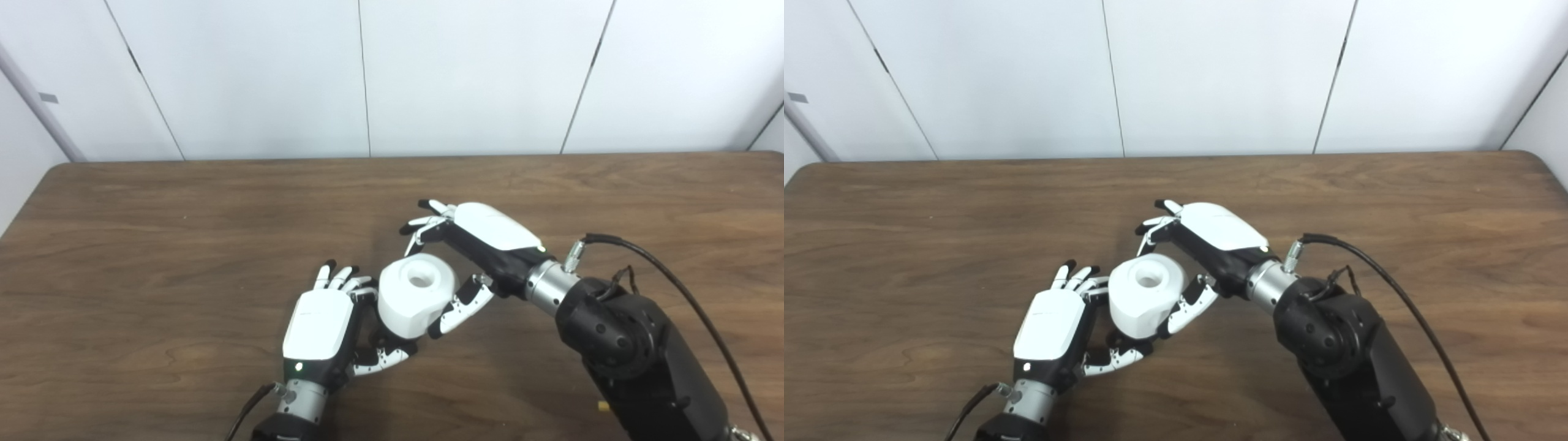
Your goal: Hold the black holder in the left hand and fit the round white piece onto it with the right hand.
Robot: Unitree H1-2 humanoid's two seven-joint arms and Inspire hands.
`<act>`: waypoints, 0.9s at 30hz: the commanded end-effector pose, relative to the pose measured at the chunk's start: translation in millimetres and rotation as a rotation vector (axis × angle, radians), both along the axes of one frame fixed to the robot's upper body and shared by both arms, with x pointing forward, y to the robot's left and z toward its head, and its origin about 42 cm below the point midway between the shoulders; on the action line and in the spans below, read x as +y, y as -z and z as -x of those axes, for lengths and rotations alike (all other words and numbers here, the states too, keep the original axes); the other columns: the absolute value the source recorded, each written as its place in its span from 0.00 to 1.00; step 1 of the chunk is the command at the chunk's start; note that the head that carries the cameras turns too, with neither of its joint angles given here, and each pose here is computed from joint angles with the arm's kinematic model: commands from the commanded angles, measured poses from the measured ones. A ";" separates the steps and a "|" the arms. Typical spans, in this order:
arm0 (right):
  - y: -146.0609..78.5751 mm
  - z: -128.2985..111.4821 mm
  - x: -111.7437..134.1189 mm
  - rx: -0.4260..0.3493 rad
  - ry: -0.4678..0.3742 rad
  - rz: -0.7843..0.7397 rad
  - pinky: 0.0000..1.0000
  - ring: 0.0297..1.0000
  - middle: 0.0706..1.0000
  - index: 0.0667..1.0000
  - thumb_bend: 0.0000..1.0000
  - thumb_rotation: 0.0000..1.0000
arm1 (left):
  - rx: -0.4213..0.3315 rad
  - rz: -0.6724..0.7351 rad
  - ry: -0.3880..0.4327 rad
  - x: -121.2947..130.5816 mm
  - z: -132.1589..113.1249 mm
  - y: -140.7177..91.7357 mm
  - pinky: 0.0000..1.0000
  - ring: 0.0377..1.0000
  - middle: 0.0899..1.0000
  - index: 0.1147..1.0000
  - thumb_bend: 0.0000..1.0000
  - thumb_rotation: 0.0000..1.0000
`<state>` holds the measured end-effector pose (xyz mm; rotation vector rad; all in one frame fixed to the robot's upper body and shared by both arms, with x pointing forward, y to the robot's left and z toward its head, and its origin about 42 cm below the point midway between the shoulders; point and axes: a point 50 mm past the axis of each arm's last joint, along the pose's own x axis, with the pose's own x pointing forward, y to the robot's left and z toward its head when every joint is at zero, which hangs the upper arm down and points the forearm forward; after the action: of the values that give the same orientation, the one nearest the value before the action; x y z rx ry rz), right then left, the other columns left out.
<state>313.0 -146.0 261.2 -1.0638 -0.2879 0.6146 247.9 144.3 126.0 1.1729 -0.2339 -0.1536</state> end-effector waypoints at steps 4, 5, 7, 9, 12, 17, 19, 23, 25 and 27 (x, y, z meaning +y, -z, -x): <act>-16.0 -6.6 6.9 -0.091 -0.012 -0.016 1.00 1.00 0.84 0.44 0.52 0.14 | 0.046 -0.036 0.024 -4.1 3.9 8.3 1.00 0.89 0.76 0.42 0.52 0.05; -15.7 -6.8 7.4 -0.093 -0.014 -0.016 1.00 1.00 0.84 0.44 0.52 0.14 | 0.047 -0.037 0.024 -4.2 3.9 8.1 1.00 0.89 0.76 0.42 0.52 0.05; -15.1 -7.0 8.0 -0.096 -0.017 -0.016 1.00 1.00 0.84 0.44 0.52 0.14 | 0.048 -0.036 0.024 -4.5 3.9 8.0 1.00 0.89 0.76 0.42 0.52 0.05; -14.7 -6.7 8.6 -0.100 -0.018 -0.014 1.00 1.00 0.84 0.44 0.52 0.14 | 0.048 -0.035 0.023 -4.7 3.9 7.9 1.00 0.89 0.76 0.42 0.52 0.05; -14.0 -6.4 9.1 -0.102 -0.018 -0.012 1.00 1.00 0.84 0.44 0.52 0.13 | 0.050 -0.038 0.023 -4.8 3.9 8.4 1.00 0.89 0.76 0.42 0.52 0.05; -12.6 -6.4 10.3 -0.108 -0.022 -0.007 1.00 1.00 0.84 0.44 0.52 0.13 | 0.046 -0.037 0.023 -4.6 3.9 8.4 1.00 0.89 0.76 0.42 0.52 0.06; -12.0 -6.5 10.7 -0.113 -0.025 -0.002 1.00 1.00 0.84 0.44 0.52 0.14 | 0.046 -0.037 0.023 -4.5 3.8 8.5 1.00 0.89 0.76 0.42 0.52 0.06; -10.6 -6.8 11.3 -0.118 -0.025 0.008 1.00 1.00 0.83 0.44 0.52 0.14 | 0.043 -0.037 0.024 -4.1 3.8 9.3 1.00 0.89 0.76 0.42 0.52 0.05; -9.6 -6.4 11.5 -0.115 -0.024 0.009 1.00 1.00 0.83 0.44 0.52 0.13 | 0.044 -0.036 0.023 -4.1 3.9 9.0 1.00 0.89 0.76 0.42 0.52 0.05; -8.1 -6.1 11.7 -0.114 -0.022 0.011 1.00 1.00 0.83 0.44 0.52 0.13 | 0.045 -0.036 0.023 -4.2 4.0 8.6 1.00 0.89 0.76 0.42 0.52 0.05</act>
<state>316.6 -139.0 256.3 -1.1062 -0.3188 0.6054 247.8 144.1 126.0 1.1730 -0.2333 -0.1537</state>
